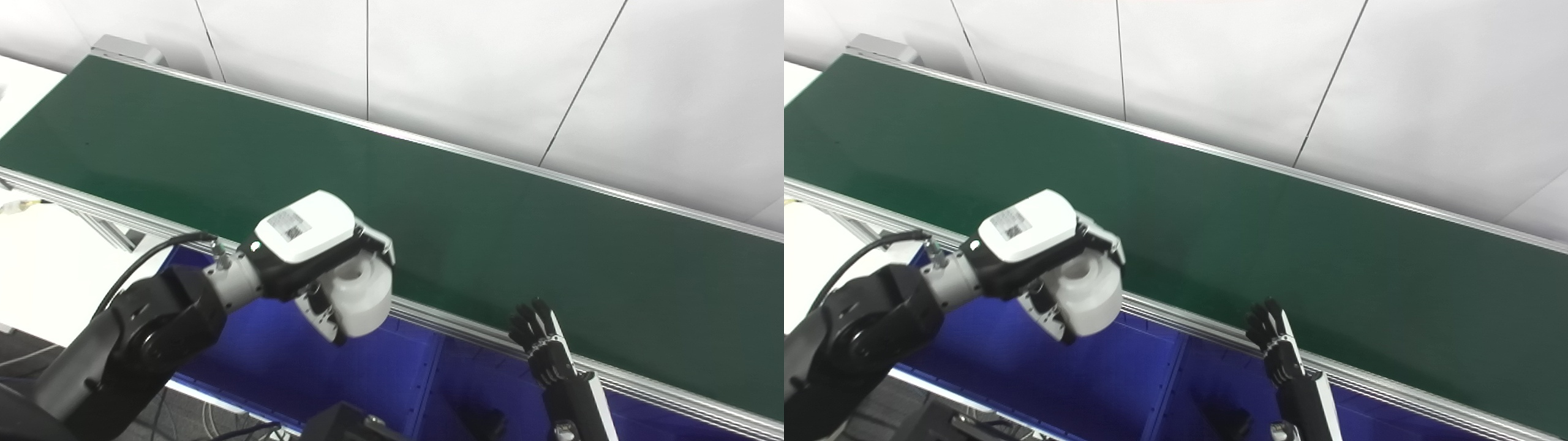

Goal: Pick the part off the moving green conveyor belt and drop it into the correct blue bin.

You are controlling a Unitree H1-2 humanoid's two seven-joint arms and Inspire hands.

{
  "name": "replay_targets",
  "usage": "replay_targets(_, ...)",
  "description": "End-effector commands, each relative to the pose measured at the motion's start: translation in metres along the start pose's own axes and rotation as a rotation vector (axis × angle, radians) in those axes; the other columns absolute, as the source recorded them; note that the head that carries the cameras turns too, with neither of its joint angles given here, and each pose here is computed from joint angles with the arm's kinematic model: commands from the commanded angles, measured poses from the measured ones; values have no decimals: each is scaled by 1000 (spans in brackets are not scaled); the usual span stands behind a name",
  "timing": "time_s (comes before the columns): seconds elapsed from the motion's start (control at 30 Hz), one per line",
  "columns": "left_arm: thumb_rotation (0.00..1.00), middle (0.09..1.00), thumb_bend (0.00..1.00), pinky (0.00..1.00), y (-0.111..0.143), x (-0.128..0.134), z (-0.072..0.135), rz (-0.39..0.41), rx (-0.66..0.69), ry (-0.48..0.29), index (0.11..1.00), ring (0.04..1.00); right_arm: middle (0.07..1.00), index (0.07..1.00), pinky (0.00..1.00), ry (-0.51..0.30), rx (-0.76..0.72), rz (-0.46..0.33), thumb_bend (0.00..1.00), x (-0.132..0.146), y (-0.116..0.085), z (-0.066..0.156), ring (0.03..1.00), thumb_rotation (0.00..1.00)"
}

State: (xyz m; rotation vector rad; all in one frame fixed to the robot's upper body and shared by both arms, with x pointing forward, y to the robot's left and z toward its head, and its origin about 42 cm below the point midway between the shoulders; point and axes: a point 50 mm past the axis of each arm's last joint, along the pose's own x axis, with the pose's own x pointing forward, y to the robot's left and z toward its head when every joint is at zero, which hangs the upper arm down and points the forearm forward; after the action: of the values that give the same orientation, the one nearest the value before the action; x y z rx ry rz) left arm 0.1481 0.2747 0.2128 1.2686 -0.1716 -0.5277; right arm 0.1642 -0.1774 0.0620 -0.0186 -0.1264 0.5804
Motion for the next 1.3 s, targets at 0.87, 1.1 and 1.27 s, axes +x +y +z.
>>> replay_targets(0.87, 0, 452, 516, 371, -107, -4, 7, 138, 5, 215, 522, 424, 940, 985, 886, -62, -5, -5, 898, 11, -3, 14, 920, 923)
replay_targets(1.1, 0, 407, 515, 294, -118, 6, 2, 20, 56, 212, 522, 346, 946, 995, 890, -67, -13, 1, 893, 9, -4, 17, 926, 941)
replay_targets(1.27, 0, 417, 515, 329, -123, 8, -4, -74, 48, 244, 526, 379, 948, 995, 892, -54, -5, 9, 907, 9, -5, 22, 928, 940)
